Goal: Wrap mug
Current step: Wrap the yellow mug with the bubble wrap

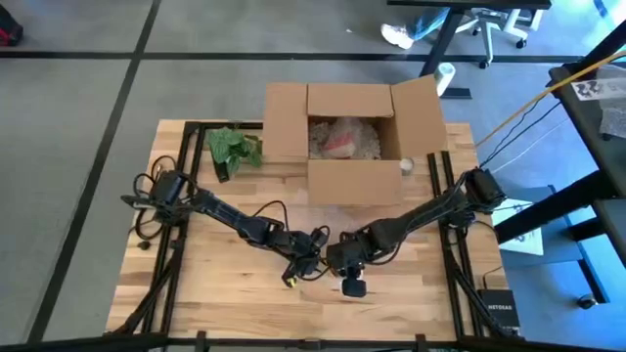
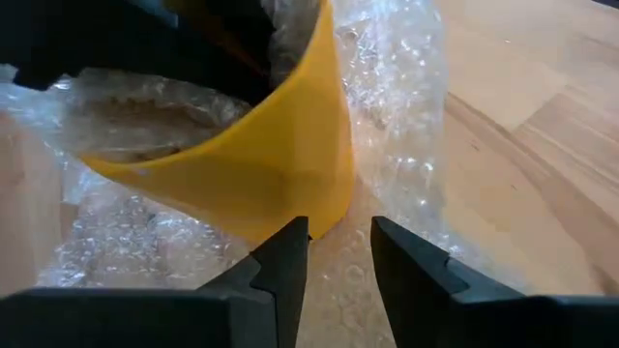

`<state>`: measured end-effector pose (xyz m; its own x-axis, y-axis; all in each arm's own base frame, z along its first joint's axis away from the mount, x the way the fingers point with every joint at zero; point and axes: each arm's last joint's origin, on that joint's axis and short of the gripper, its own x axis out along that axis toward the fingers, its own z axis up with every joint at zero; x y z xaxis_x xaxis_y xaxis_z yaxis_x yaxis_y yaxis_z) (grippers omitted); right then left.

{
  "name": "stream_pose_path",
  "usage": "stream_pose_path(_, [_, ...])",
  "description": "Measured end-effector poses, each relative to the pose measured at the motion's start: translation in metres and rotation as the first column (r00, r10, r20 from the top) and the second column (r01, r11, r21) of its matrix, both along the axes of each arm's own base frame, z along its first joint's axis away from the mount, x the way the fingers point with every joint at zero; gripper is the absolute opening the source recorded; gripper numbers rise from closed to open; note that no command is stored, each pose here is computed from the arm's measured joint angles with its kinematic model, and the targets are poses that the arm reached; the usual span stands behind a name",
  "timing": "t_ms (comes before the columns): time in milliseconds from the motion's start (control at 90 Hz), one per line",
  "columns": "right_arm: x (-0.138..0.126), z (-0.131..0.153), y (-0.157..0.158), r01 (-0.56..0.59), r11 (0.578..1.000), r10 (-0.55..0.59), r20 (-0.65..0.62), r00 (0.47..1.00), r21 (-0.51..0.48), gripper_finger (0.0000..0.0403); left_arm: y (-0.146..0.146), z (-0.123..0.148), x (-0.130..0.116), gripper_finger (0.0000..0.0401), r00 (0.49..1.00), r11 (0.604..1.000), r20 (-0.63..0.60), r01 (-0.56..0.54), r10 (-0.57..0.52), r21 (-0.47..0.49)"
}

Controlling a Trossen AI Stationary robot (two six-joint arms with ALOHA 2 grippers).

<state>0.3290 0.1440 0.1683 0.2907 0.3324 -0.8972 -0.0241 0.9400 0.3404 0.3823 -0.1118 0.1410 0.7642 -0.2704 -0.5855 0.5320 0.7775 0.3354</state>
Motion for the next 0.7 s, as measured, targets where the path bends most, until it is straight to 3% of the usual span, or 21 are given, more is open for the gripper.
stream_pose_path(411, [0.007,0.009,-0.003,-0.023,0.998,0.023,0.006,1.000,-0.053,0.0000,0.000,0.005,0.007,0.0100,0.992,1.000,0.124,0.028,-0.027,-0.004])
stream_pose_path(700, [0.010,0.011,-0.021,-0.008,0.996,0.006,-0.019,1.000,-0.092,0.0000,0.028,-0.006,0.016,0.0100,0.994,0.998,0.096,-0.060,0.059,0.013])
